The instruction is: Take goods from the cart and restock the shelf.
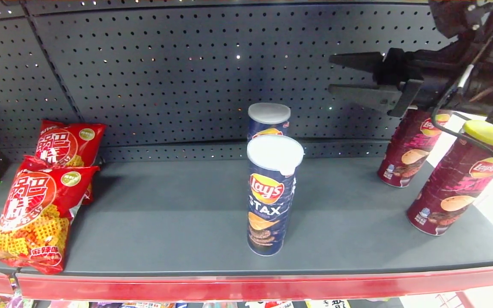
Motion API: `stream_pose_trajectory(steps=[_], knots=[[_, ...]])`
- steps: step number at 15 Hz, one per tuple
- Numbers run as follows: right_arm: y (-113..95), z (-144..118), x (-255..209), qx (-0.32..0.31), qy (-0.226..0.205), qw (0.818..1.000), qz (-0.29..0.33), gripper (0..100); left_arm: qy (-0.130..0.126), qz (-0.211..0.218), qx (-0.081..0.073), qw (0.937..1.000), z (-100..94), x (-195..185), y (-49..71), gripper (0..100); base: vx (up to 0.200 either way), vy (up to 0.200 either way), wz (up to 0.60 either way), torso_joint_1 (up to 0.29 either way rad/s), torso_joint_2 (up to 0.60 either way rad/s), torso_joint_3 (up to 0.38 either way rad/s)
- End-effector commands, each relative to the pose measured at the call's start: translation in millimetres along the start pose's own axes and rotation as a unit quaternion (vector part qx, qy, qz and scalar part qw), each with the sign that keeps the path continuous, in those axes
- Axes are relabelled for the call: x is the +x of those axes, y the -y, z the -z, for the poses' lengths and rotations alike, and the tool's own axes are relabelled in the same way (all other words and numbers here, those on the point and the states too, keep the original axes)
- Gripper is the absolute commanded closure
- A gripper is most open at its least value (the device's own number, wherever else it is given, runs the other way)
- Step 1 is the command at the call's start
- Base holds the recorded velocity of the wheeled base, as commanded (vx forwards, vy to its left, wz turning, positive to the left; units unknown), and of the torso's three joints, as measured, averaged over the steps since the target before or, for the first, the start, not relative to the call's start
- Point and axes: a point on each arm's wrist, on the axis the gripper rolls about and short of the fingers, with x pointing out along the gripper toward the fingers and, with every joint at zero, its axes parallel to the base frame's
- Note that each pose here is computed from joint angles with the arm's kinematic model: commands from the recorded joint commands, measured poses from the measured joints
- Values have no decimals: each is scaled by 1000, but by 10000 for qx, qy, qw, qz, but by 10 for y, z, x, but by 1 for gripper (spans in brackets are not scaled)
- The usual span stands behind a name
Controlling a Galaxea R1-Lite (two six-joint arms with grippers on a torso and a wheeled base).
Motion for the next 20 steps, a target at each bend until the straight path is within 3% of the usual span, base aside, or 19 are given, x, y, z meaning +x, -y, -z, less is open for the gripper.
stream_pose_trajectory(steps=[1, 4, 10, 13, 20], knots=[[-374, -251, -237, -182, 106, 9998, -25, 0, -4, -1, -3, 10000, -1, 1, 0, 0, 0, 0, 0, 0, 0, 0], [-829, -119, -334, 36, -17, 9994, -349, 0, -4, -1, -3, 10000, -1, 1, 0, 0, 0, 0, 0, 0, 0, 0], [-1415, 248, -470, 348, -370, 9960, -739, 0, -4, -1, -3, 10000, -1, 1, 0, 0, 0, 0, 0, 0, 0, 0], [-1430, 354, -466, 437, -510, 9952, -713, 0, -4, -1, -3, 10000, -1, 1, 0, 0, 0, 0, 0, 0, 0, 0], [-1329, 913, -282, 867, -1128, 9858, -895, 0, -4, -1, -3, 10000, -1, 1, 0, 0, 0, 0, 0, 0, 0, 0]])
